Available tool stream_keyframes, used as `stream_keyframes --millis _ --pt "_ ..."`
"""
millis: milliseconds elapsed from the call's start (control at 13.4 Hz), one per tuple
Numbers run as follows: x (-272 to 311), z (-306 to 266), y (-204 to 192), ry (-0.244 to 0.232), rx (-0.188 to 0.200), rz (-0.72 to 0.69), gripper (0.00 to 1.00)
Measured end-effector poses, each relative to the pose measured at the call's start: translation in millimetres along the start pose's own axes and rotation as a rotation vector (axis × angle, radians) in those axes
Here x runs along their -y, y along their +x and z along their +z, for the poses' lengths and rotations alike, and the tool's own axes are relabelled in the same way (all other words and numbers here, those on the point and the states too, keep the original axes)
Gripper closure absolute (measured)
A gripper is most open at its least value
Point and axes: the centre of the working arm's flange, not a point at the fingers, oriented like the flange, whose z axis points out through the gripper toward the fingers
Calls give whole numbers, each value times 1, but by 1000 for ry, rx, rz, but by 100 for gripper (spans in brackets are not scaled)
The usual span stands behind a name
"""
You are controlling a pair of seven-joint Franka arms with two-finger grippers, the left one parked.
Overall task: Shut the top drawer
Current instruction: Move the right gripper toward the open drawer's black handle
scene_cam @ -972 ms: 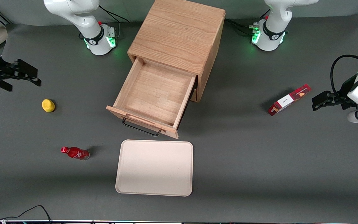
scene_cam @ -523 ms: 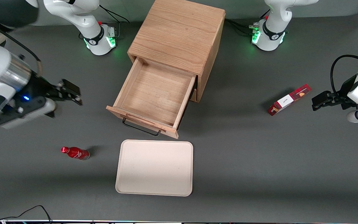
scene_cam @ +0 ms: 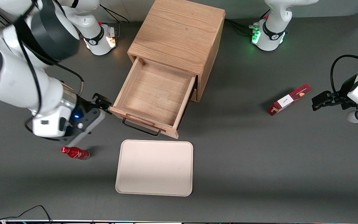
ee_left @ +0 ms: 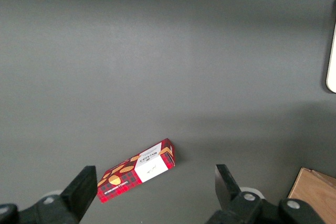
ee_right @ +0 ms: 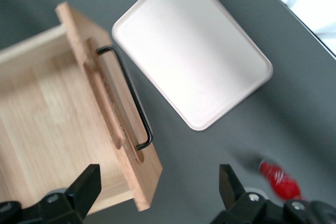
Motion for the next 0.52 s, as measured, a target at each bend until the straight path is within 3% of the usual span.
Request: stream_keyframes --millis 150,523 --pt "-4 17 5 17 12 -57 0" --pt "-17 44 19 17 -20 -71 0"
